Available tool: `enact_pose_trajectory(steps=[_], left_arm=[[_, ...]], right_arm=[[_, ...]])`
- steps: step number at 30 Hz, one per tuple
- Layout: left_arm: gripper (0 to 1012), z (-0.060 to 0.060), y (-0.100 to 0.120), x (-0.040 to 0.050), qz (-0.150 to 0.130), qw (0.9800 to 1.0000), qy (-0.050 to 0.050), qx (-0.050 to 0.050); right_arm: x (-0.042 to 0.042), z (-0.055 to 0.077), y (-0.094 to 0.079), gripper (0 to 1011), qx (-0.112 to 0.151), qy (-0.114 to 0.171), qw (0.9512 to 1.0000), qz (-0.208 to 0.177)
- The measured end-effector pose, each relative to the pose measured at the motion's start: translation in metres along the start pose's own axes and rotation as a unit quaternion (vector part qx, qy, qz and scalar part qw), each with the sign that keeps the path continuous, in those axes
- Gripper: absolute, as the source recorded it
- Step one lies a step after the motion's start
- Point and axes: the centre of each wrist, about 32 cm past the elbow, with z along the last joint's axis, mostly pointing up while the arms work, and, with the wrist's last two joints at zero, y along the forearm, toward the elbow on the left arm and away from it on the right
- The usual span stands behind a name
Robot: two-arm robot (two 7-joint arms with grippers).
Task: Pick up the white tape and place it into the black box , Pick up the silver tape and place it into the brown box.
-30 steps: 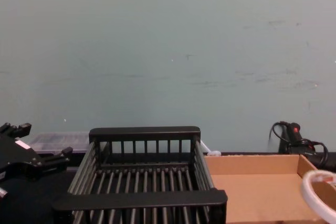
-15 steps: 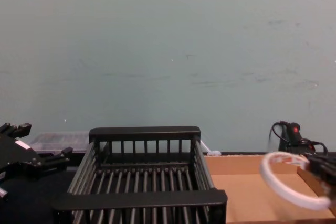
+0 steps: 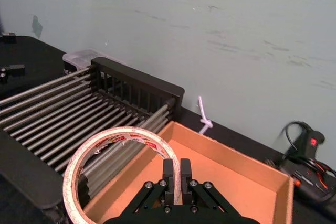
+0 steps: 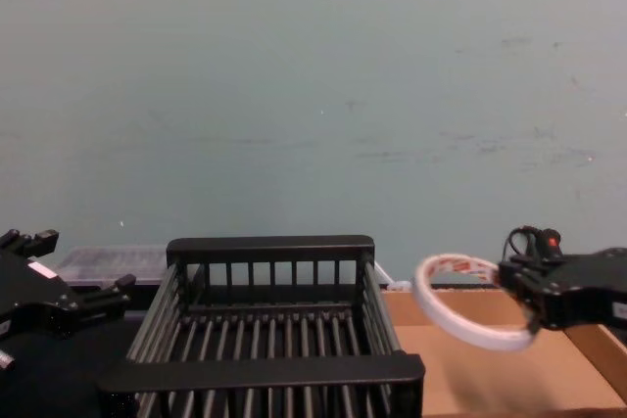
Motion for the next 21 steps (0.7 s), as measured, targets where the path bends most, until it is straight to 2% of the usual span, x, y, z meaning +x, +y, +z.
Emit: enact_pose_trajectory(steps=[7, 21], left_arm=[[1001, 0.000, 0.000, 0.0000, 0.000, 1.0000, 0.000, 0.000], [1001, 0.000, 0.000, 0.0000, 0.000, 1.0000, 0.000, 0.000]], right_arm=[[-0.0062, 0.003, 0.019, 80, 0.000, -0.002, 1.0000, 0.007], [-0.0130, 0.010, 0.053, 80, 0.003, -0.014, 0.9997, 0.018]])
